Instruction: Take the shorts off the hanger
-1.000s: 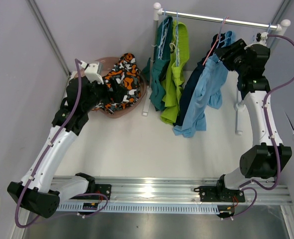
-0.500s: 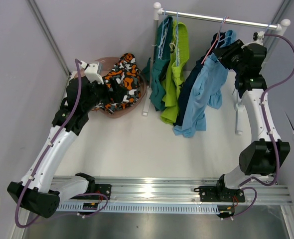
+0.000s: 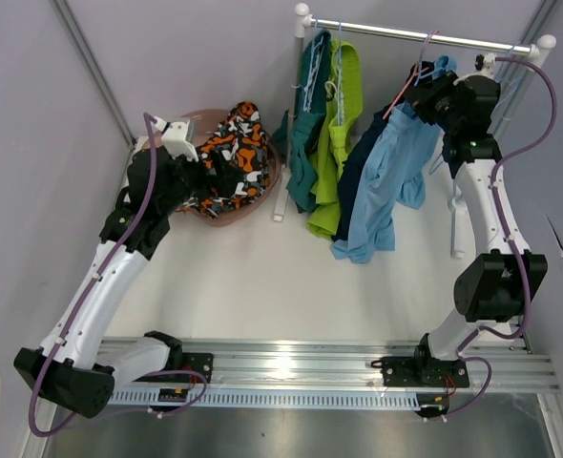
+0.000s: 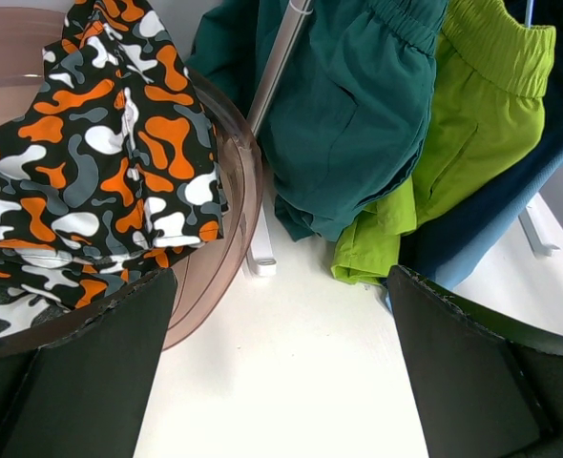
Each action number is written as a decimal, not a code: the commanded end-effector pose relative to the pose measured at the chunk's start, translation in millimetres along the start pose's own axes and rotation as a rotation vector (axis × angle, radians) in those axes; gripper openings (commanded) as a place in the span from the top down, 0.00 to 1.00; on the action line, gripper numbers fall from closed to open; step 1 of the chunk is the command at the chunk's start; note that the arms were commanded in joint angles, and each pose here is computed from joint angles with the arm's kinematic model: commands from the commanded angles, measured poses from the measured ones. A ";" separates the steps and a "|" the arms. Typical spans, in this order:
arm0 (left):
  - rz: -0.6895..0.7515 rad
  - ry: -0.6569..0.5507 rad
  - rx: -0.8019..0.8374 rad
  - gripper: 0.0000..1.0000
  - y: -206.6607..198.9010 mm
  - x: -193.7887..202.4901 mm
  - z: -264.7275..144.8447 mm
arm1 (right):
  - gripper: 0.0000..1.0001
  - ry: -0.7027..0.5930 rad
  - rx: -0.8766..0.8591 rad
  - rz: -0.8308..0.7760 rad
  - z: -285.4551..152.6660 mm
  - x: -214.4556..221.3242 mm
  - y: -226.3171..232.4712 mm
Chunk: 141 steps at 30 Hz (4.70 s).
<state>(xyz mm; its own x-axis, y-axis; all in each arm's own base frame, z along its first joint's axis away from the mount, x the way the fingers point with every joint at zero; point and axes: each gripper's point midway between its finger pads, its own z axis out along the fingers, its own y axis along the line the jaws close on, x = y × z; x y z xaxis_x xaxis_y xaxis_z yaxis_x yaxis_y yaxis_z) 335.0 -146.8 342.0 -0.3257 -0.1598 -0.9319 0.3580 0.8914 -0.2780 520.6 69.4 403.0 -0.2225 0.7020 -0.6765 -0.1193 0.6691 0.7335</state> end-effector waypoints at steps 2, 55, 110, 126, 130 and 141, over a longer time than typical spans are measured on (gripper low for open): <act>0.028 -0.037 0.001 0.01 -1.1 -7.0 0.0 | 1.00 -0.038 -0.034 -0.007 2.9 -14.0 15.2; 0.281 -0.083 1.054 0.01 -312.7 32.5 -21.1 | 1.00 -0.286 -0.173 -0.008 -154.9 -52.2 171.7; 0.324 -0.346 0.747 0.01 -333.0 15.0 -57.7 | 1.00 -0.248 -0.232 0.162 -217.8 -71.5 182.1; 0.264 -0.223 0.714 1.00 -343.6 81.6 -13.0 | 1.00 -0.256 -0.277 0.180 -220.9 -77.3 190.3; 0.222 -0.131 0.741 1.00 -312.6 131.0 -46.7 | 1.00 -0.262 -0.260 0.168 -208.8 -86.6 186.9; 0.116 0.134 0.748 1.00 -234.7 276.6 -144.6 | 1.00 -0.286 -0.257 0.151 -185.5 -121.3 191.5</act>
<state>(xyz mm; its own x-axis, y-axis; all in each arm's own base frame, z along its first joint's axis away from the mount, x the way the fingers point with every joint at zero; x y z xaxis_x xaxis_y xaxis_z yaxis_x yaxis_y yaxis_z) 50.4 -347.5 220.7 -0.2509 -0.0807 -0.9647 0.8951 0.3601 -0.2629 362.0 97.3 538.4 -0.2829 0.8472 -0.4497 -0.0978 0.4410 0.8922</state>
